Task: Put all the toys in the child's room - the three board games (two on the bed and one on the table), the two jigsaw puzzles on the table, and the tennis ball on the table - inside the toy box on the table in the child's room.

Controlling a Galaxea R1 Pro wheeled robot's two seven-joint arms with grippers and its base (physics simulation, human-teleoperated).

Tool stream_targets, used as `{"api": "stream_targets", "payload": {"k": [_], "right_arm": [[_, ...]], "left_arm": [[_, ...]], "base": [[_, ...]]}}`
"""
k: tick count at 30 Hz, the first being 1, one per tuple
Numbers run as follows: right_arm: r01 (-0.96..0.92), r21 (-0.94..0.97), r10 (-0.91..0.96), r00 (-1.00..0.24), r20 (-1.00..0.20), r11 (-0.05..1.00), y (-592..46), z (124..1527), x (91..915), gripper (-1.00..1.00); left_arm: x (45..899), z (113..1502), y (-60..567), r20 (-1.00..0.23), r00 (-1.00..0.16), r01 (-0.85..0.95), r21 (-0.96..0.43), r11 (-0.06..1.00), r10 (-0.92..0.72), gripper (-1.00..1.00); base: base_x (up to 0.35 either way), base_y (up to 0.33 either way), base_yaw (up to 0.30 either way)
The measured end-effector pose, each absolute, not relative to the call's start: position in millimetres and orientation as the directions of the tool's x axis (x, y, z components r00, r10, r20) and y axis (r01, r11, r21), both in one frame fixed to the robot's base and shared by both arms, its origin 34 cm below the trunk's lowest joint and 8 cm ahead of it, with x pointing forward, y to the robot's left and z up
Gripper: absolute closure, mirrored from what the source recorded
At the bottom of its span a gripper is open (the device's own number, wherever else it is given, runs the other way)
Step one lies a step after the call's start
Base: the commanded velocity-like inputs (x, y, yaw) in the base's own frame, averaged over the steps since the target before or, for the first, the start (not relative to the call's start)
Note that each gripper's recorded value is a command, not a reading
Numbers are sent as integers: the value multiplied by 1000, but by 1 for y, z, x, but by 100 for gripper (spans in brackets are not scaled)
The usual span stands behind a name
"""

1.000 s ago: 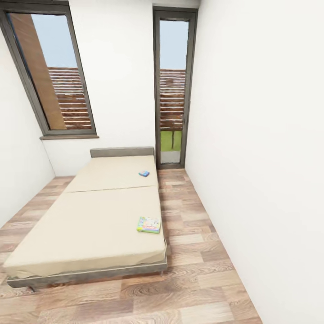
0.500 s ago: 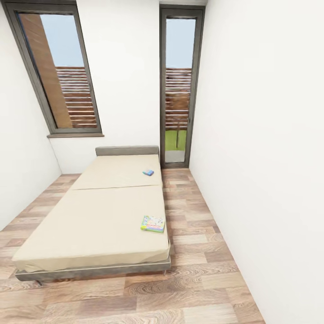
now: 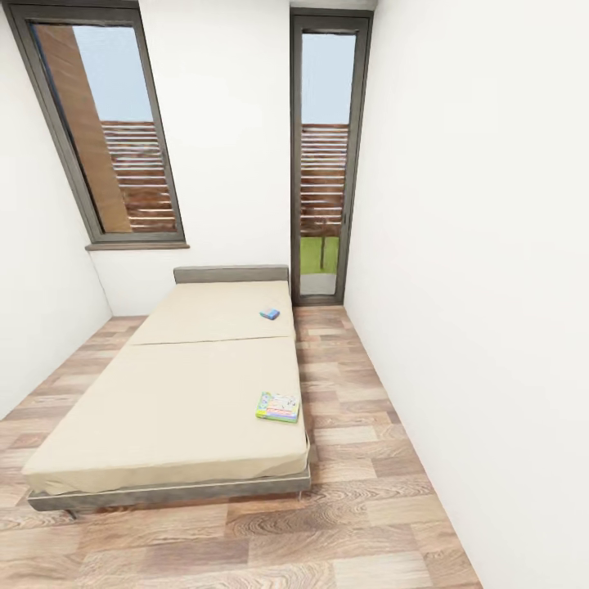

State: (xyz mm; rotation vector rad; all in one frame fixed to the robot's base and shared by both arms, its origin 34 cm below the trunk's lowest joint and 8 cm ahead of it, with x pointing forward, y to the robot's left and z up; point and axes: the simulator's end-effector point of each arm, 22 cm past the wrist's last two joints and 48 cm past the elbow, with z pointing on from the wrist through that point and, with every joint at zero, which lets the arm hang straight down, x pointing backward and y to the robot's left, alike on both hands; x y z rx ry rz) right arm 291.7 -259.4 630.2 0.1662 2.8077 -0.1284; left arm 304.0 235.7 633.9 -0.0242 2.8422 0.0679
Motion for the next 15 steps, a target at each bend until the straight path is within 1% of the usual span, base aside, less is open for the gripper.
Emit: {"api": "stream_targets", "payload": {"k": [3, 11, 15], "right_arm": [[130, -65, 102, -940, -325, 989, -256, 630, 292, -100], [137, -63, 109, -940, -325, 989, -255, 630, 292, -100], [139, -62, 112, -939, -326, 988, -255, 630, 292, -100]], "left_arm": [[304, 634, 236, -295, -956, -25, 44, 999, -11, -100], [304, 634, 236, -294, -956, -25, 42, 999, -11, -100], [304, 634, 235, -295, -955, -25, 41, 999, -11, -100]], "base": [[0, 133, 0], [0, 226, 0], [5, 130, 0]]}}
